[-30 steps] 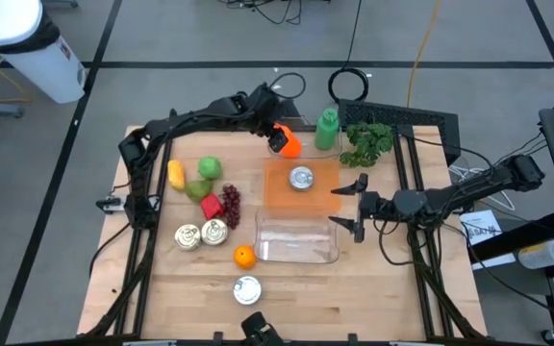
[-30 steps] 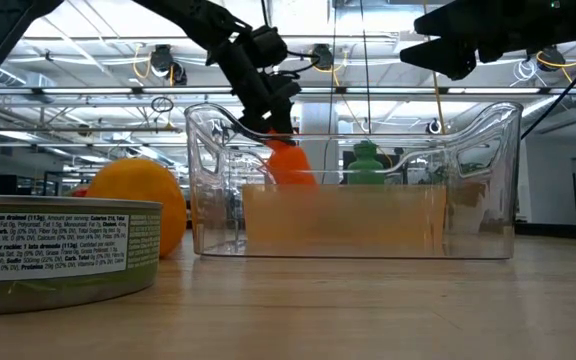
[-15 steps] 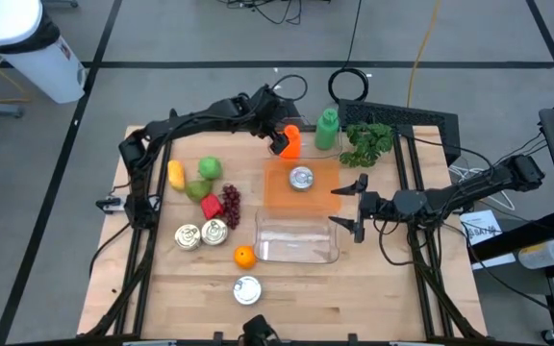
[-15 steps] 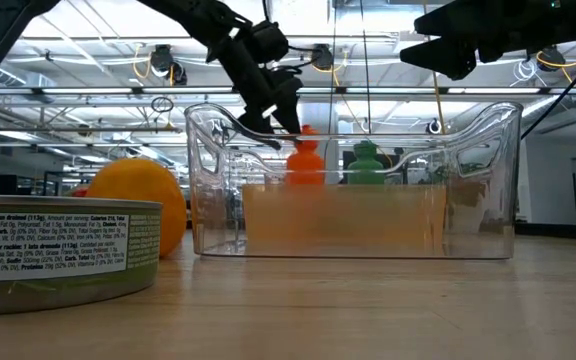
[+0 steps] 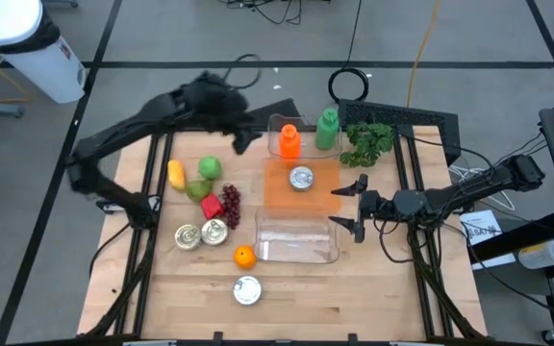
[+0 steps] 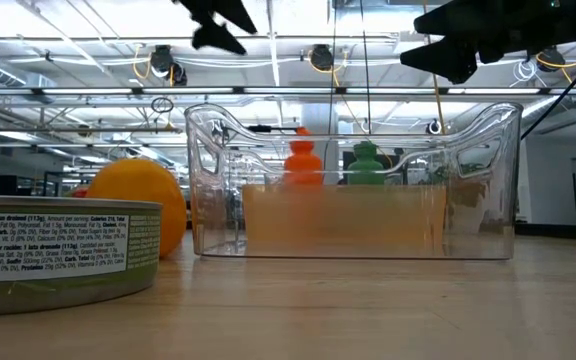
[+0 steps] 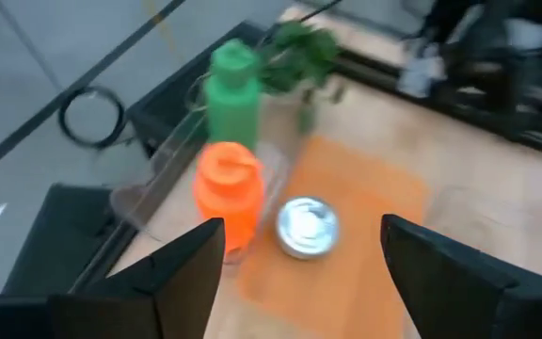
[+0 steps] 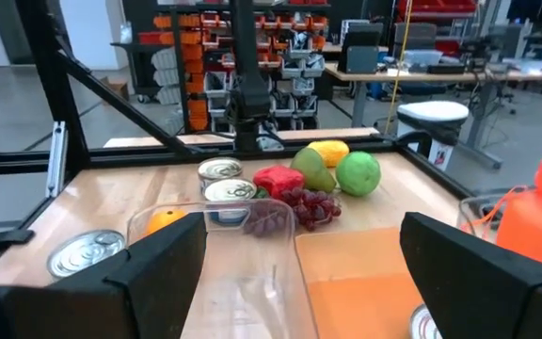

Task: Pick & Place Food Item
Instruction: Put the right blue pink tuna can into the orange bin

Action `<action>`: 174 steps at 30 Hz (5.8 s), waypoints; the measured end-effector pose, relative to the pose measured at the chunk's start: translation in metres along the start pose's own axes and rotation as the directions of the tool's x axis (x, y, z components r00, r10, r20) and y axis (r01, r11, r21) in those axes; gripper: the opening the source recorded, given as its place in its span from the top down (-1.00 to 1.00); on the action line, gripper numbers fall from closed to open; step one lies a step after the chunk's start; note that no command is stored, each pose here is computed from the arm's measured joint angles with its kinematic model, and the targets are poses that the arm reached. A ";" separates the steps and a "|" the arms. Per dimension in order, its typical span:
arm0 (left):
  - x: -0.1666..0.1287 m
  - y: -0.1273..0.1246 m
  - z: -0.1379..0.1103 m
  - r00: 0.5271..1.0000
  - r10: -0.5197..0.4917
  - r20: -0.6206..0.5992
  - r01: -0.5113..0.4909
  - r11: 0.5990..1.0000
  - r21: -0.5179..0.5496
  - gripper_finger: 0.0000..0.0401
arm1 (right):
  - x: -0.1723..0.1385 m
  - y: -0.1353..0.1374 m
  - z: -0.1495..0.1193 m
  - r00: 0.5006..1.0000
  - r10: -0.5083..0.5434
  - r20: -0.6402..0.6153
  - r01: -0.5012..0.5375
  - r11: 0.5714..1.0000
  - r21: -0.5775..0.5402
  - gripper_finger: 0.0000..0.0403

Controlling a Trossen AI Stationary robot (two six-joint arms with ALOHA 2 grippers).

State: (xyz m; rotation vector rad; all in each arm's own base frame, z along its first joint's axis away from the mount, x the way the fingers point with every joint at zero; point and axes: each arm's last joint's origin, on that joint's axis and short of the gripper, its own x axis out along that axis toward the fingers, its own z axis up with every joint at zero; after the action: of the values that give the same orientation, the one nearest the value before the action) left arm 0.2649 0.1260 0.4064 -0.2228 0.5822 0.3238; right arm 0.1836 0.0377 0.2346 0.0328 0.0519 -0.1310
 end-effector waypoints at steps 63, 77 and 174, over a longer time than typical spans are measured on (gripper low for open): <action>0.013 -0.060 -0.333 0.660 0.269 -0.701 -0.605 0.743 -0.285 0.19 | 0.000 0.000 -0.010 0.996 -0.004 -0.092 0.011 0.997 0.078 -0.67; 0.008 -0.066 -0.311 0.773 0.245 -0.586 -0.490 0.816 -0.305 0.39 | -0.001 0.000 -0.010 0.996 -0.005 -0.094 0.012 0.997 0.079 -0.67; 0.186 -0.120 -0.124 0.883 0.469 -0.021 -0.247 0.503 0.829 0.04 | -0.001 -0.001 -0.011 0.994 -0.013 -0.104 0.021 0.997 0.072 -0.67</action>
State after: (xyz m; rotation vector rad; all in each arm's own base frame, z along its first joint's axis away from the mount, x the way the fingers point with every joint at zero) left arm 0.3926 0.0226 0.2136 0.8012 0.9791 0.4078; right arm 0.1823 0.0372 0.2232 0.1118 0.1512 -0.1480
